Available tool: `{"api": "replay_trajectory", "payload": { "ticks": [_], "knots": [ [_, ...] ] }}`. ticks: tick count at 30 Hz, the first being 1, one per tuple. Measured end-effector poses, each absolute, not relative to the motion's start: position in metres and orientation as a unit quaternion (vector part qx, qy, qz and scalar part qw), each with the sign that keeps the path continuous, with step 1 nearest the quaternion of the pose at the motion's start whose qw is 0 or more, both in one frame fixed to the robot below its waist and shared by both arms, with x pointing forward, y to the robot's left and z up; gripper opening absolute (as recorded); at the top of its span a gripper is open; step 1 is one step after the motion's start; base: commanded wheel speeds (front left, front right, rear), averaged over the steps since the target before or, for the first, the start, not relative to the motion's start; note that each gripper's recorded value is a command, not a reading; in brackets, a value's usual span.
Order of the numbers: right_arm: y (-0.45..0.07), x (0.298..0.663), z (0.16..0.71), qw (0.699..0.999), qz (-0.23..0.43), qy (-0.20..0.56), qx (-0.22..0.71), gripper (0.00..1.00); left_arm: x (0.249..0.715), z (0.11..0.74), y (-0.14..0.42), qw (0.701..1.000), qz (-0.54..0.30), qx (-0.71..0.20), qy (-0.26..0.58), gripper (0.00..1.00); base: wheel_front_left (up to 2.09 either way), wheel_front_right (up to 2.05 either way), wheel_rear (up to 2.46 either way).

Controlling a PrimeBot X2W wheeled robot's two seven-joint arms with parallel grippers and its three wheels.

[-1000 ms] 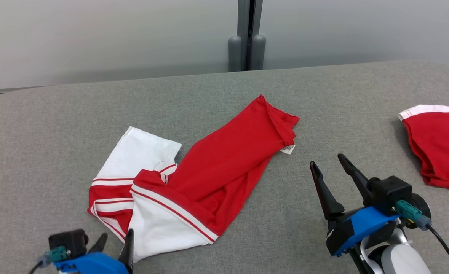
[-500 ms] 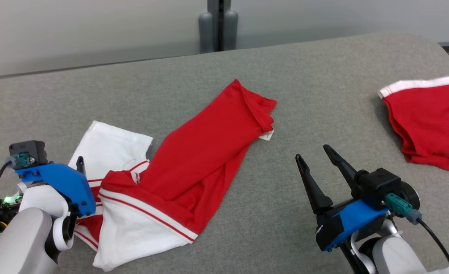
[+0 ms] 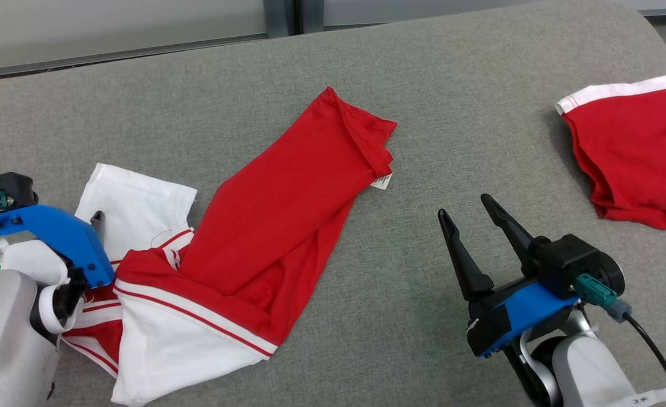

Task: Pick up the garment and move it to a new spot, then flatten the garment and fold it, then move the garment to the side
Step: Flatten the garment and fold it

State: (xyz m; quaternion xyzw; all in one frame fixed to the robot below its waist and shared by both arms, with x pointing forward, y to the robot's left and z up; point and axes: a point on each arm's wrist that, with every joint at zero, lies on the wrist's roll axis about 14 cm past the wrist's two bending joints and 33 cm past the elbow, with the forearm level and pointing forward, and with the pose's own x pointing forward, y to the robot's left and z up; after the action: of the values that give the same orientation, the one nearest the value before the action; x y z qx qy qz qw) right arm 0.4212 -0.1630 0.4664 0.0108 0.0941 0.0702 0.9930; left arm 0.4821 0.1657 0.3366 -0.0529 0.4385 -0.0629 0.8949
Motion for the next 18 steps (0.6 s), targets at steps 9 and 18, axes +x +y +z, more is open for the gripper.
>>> {"api": "replay_trajectory", "payload": {
  "ticks": [9,18],
  "knots": [
    [-0.161,0.423,0.471,0.994,0.073,0.084,0.014,1.00,0.511,0.372,0.144,0.931,-0.109,-0.053,0.344,0.00,0.00,0.00,0.00],
    [-0.166,0.418,0.481,0.995,0.064,0.068,0.019,1.00,0.594,0.544,0.091,0.977,-0.207,0.012,0.044,0.00,0.00,0.00,0.00]
  ]
}}
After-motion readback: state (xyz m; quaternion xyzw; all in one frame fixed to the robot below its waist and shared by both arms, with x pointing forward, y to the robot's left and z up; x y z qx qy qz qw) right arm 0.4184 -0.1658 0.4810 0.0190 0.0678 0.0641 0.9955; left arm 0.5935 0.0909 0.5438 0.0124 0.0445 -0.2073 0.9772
